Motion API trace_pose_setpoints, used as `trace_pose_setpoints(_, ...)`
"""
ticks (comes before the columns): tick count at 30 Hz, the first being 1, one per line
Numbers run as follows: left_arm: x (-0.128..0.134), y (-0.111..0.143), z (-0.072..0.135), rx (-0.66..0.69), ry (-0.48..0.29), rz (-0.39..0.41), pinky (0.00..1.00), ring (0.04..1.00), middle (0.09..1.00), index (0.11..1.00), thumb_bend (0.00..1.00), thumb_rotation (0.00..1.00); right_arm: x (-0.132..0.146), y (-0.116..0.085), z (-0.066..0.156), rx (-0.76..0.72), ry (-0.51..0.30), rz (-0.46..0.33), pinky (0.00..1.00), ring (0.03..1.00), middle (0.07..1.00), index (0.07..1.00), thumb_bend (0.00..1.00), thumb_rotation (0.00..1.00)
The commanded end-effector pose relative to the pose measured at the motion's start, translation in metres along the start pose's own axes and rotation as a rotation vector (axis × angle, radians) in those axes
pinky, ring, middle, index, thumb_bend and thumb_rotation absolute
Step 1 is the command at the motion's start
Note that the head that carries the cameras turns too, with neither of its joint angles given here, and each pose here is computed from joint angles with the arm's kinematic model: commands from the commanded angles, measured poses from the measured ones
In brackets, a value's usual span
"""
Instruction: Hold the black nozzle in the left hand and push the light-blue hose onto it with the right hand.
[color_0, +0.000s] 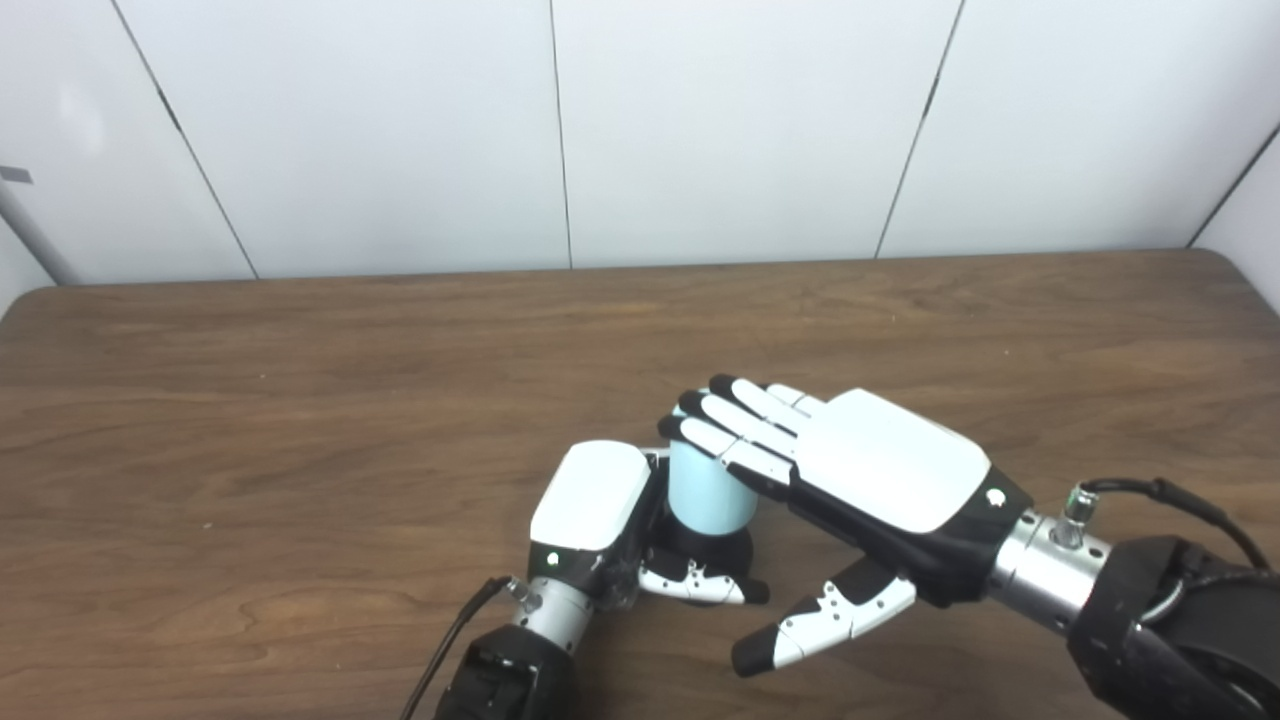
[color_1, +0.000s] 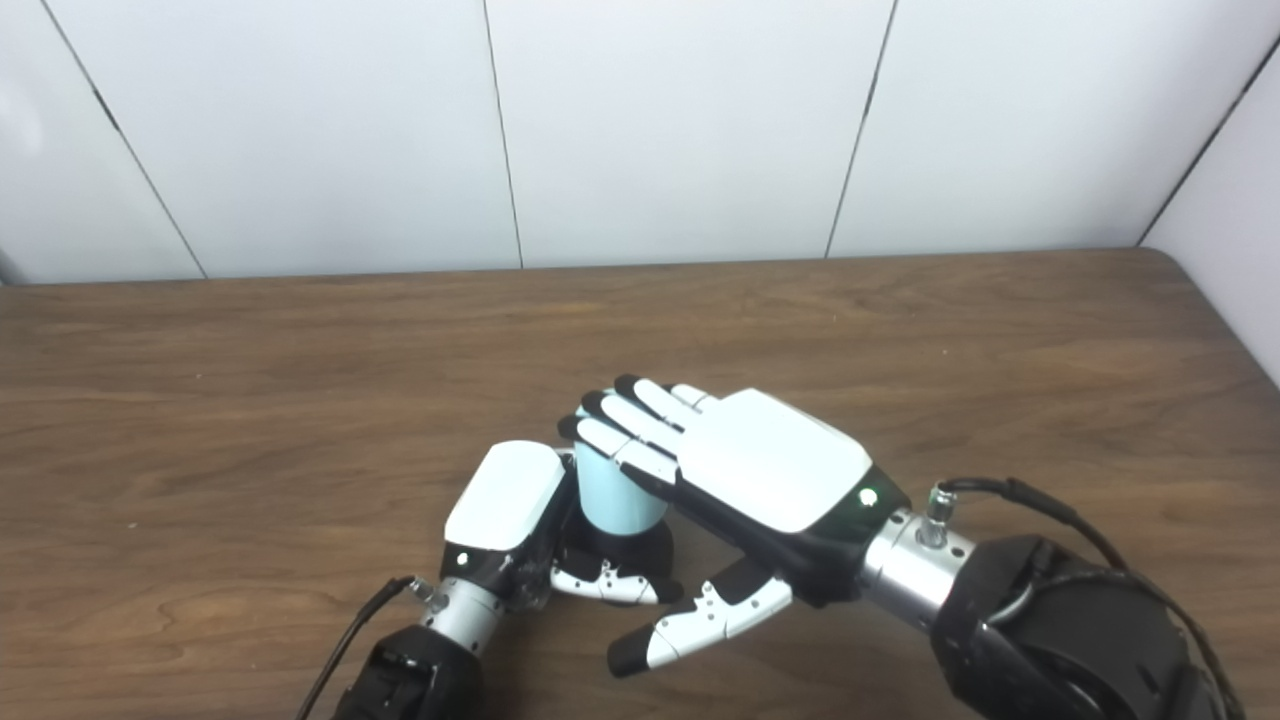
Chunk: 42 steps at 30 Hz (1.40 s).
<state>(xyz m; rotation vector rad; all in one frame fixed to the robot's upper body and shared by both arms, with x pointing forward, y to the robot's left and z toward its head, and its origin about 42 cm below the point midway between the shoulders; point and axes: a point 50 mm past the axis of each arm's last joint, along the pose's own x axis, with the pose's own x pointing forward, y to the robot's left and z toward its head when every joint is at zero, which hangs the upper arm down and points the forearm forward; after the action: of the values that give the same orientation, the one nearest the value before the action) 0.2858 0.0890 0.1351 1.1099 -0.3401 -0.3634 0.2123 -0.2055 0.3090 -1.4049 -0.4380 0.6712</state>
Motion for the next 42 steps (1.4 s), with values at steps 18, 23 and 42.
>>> trace_pose_setpoints(18,-0.013,-0.016,-0.017,0.039,0.075,-0.109,0.34,0.42,0.412,0.497,0.52,0.0,-0.003,0.022,-0.007,0.033,0.033,0.095,0.96,1.0,1.0,0.98,0.65,0.96)
trace_pose_setpoints(23,-0.013,-0.016,-0.017,0.039,0.079,-0.11,0.32,0.398,0.403,0.494,0.52,0.0,-0.003,0.024,-0.006,0.039,0.033,0.101,0.96,1.0,1.0,0.979,0.65,0.97)
trace_pose_setpoints(42,-0.014,-0.015,-0.017,0.04,0.08,-0.116,0.29,0.373,0.455,0.485,0.53,0.0,0.0,0.042,-0.004,0.061,0.045,0.163,0.95,1.0,1.0,0.985,0.65,0.93)
